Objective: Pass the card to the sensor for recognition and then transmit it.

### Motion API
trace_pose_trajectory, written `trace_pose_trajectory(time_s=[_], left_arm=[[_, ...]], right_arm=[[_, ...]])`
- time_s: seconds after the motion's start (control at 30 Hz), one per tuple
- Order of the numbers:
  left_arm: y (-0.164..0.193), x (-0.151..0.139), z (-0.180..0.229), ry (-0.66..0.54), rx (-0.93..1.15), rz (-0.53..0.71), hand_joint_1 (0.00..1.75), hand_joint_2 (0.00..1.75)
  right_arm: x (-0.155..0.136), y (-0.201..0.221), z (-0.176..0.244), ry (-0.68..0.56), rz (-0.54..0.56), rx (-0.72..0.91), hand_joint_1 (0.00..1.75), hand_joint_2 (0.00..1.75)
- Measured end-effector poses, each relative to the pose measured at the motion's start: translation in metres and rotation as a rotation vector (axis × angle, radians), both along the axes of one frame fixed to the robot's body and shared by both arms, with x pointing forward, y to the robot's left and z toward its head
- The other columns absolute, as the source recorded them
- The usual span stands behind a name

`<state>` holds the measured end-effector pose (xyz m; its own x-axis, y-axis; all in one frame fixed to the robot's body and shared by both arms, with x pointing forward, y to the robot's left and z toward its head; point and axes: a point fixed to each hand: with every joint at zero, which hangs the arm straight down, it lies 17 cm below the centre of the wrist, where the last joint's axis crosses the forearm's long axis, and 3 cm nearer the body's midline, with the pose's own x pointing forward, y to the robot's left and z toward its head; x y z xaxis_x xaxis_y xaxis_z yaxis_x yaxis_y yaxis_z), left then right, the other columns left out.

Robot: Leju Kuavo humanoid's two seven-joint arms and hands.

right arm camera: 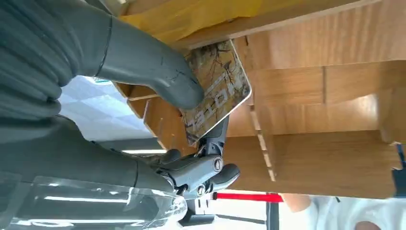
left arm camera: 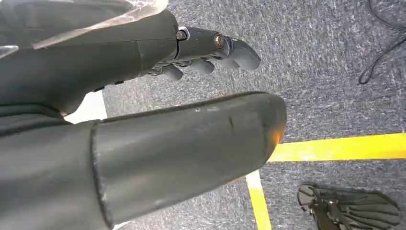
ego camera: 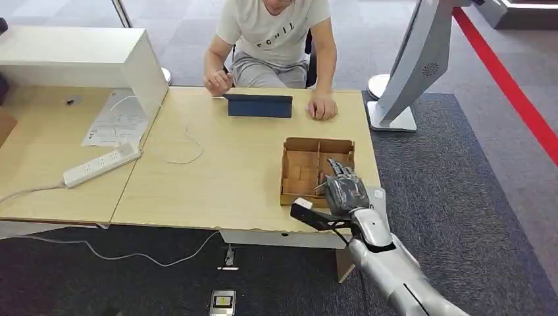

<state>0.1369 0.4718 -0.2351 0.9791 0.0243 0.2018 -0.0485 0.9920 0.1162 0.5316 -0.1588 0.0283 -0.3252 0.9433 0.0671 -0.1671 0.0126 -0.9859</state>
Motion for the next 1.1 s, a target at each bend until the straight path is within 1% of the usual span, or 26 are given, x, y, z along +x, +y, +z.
trace_pose_trajectory(time_s=[0.17, 0.23, 0.33, 0.47, 0.67, 0.83, 1.1], left_arm=[[-0.001, 0.000, 0.000, 0.001, 0.000, -0.006, 0.00, 0.00], [-0.001, 0.000, 0.000, -0.001, -0.003, -0.010, 0.00, 0.00], [-0.003, 0.001, 0.000, -0.007, -0.010, -0.018, 0.00, 0.00], [-0.004, 0.001, 0.000, -0.010, -0.011, -0.018, 0.00, 0.00], [-0.006, 0.000, -0.001, -0.005, -0.010, -0.016, 0.00, 0.00], [-0.007, 0.000, -0.001, -0.001, -0.011, -0.016, 0.00, 0.00], [-0.007, -0.001, -0.002, 0.002, -0.010, -0.020, 0.00, 0.00]], right_arm=[[-0.001, 0.007, 0.003, -0.006, 0.019, 0.007, 1.75, 1.75], [-0.001, 0.014, 0.007, -0.016, 0.043, 0.013, 1.75, 1.75], [0.000, 0.027, 0.020, -0.051, 0.074, 0.030, 1.75, 1.75], [0.007, 0.046, 0.050, -0.105, 0.111, 0.049, 1.75, 1.75], [0.012, 0.064, 0.084, -0.180, 0.153, 0.053, 1.75, 1.75], [0.013, 0.073, 0.103, -0.215, 0.173, 0.065, 1.75, 1.75], [0.014, 0.082, 0.122, -0.255, 0.196, 0.078, 1.75, 1.75]])
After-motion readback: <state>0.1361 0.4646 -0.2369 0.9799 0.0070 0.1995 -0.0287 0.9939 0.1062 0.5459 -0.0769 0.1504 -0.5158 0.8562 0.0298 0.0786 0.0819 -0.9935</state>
